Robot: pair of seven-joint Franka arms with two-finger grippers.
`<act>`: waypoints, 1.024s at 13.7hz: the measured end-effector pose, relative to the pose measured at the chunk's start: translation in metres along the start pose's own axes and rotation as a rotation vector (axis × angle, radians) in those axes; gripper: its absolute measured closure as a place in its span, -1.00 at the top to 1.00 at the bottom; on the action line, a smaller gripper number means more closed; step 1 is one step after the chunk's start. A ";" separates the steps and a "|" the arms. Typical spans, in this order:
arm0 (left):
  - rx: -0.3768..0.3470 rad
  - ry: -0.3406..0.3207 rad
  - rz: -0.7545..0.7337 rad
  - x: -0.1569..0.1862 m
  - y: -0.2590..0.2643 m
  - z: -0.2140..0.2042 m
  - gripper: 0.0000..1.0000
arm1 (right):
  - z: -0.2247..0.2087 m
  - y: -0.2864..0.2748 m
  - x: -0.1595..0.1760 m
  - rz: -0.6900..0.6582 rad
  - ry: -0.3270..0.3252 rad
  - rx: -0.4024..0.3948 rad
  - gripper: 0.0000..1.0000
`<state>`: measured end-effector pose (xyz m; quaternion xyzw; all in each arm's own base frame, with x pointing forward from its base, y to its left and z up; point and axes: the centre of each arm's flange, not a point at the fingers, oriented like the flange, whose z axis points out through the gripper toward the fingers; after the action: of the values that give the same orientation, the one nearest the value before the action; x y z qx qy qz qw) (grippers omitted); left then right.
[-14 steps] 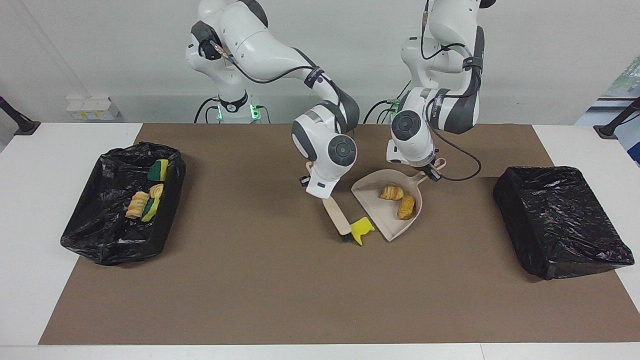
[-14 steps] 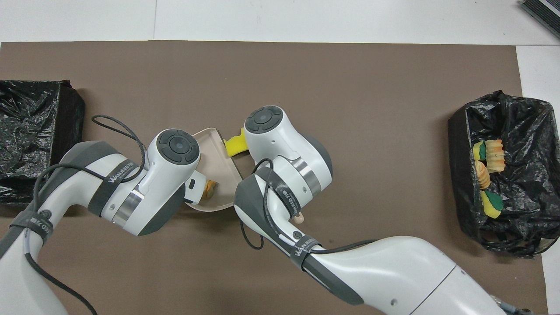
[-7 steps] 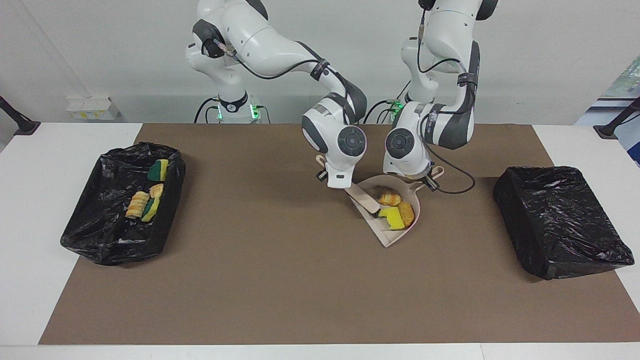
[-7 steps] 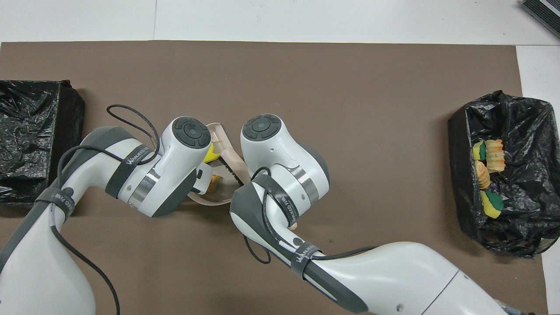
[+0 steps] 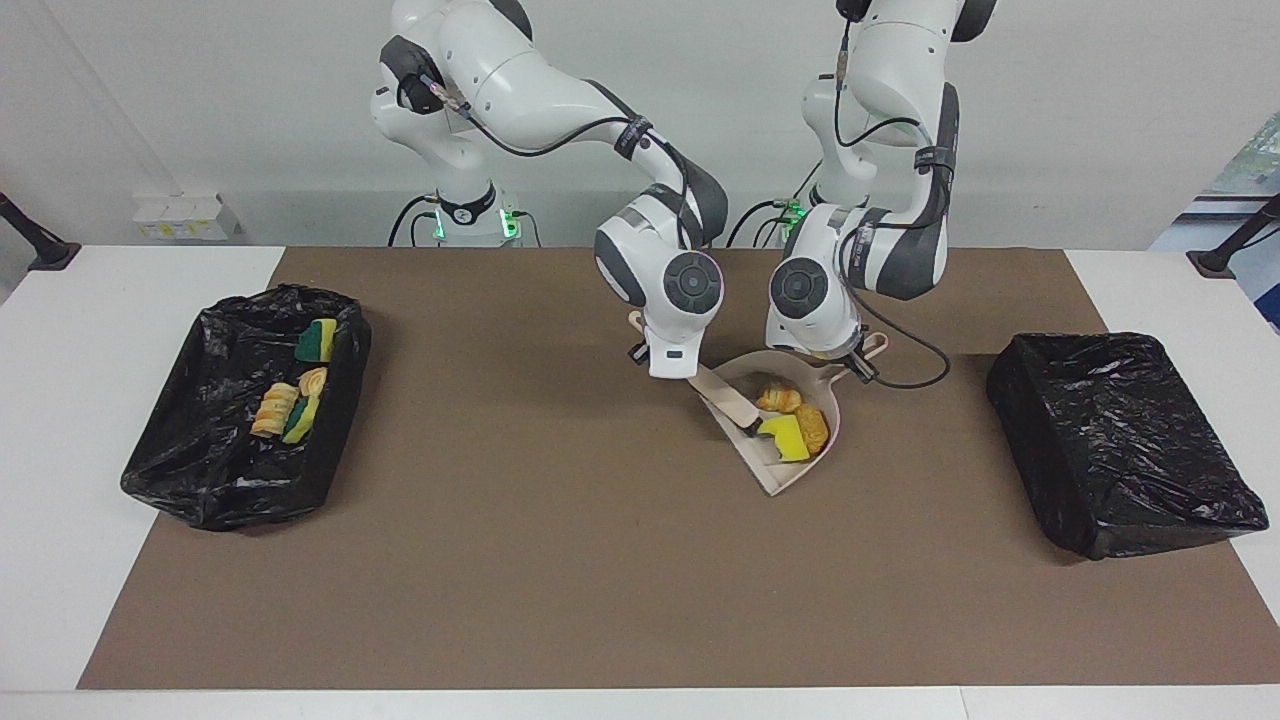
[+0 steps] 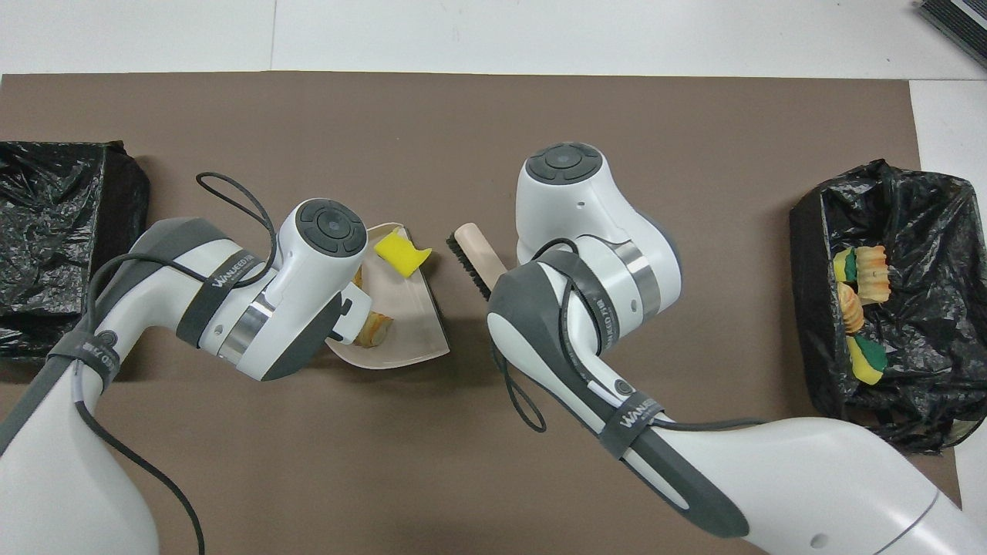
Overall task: Sweep and dump trash in bin
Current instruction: 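Carry the loaded dustpan with the left gripper to the other black bag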
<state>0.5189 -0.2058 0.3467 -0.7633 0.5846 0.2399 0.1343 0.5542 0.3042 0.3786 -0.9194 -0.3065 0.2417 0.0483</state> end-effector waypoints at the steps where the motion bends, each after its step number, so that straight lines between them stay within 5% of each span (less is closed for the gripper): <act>1: 0.004 0.009 0.019 -0.008 -0.003 -0.004 -0.37 | -0.006 0.012 -0.010 0.021 -0.013 0.007 -0.46; 7: 0.036 0.060 0.059 -0.063 -0.015 -0.029 -0.37 | -0.015 0.085 -0.063 0.187 -0.036 0.024 -0.46; 14: 0.123 0.132 0.089 -0.221 -0.077 -0.024 -0.37 | 0.044 0.137 -0.107 0.436 -0.012 0.023 -0.46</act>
<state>0.5528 -0.0132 0.4771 -0.7411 0.6391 0.1583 0.1314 0.5328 0.1280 0.3517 -0.9619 -0.0982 0.2552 0.0034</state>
